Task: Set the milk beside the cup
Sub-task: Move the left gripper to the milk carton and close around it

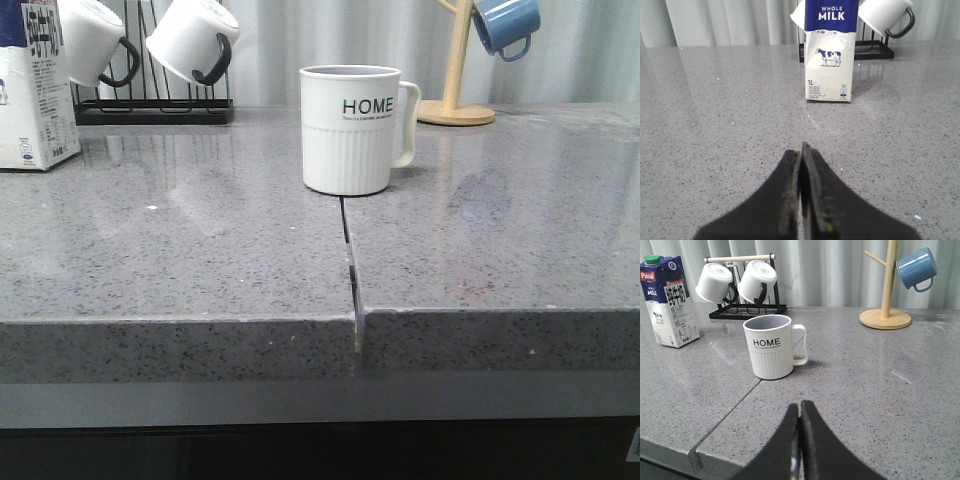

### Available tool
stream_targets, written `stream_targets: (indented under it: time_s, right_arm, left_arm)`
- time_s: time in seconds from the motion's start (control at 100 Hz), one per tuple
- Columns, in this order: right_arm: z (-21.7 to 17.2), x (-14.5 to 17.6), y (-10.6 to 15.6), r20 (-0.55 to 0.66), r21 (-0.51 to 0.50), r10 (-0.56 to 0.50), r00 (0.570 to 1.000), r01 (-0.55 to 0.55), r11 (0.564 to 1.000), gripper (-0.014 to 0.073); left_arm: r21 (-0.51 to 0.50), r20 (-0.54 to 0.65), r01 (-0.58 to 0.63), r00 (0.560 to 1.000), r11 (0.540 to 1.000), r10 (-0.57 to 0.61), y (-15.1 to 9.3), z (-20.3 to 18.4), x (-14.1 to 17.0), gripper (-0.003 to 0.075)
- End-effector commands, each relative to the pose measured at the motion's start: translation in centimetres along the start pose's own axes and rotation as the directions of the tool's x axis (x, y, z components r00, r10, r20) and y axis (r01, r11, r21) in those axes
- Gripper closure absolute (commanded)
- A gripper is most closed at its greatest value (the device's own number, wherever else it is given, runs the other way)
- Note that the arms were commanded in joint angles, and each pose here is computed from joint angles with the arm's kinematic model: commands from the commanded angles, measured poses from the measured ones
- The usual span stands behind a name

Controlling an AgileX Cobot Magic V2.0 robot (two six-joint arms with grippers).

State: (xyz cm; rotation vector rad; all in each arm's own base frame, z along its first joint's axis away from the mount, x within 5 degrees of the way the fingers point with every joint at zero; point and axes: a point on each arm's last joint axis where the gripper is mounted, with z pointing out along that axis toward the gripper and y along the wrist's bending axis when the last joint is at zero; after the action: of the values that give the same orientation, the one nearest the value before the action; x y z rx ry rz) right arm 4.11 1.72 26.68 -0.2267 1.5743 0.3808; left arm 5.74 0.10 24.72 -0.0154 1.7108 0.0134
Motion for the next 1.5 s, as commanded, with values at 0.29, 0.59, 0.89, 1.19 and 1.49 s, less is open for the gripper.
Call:
stream_targets:
  time_s: [0.29,0.59,0.89,1.19,1.49]
  right_arm:
    - [-0.2,-1.5,0.1,0.097,-0.008,0.003,0.995,-0.002,1.0,0.0663]
    - [-0.2,-1.5,0.1,0.097,-0.008,0.003,0.995,-0.002,1.0,0.0663]
    - [-0.2,-1.5,0.1,0.097,-0.008,0.003,0.995,-0.002,1.0,0.0663]
    - [-0.2,-1.5,0.1,0.097,-0.008,0.003,0.995,-0.002,1.0,0.0663]
    - [-0.2,-1.5,0.1,0.097,-0.008,0.003,0.995,-0.002,1.0,0.0663]
  left_arm:
    - [0.004,-0.022,0.024,0.999,1.0,-0.024,0.0,2.3,-5.4,0.0169]
    - [0.002,0.018,0.038,0.999,0.999,-0.038,0.0,5.2,-6.2,0.0072]
    - [0.014,0.052,0.033,0.998,0.999,-0.034,-0.2,9.0,-8.6,0.0073]
    - [0.098,0.002,0.018,1.0,0.995,-0.018,-2.3,16.0,-11.8,0.0073]
    - [0.1,-0.008,0.017,1.0,0.995,-0.016,-3.0,21.7,-12.6,0.0073]
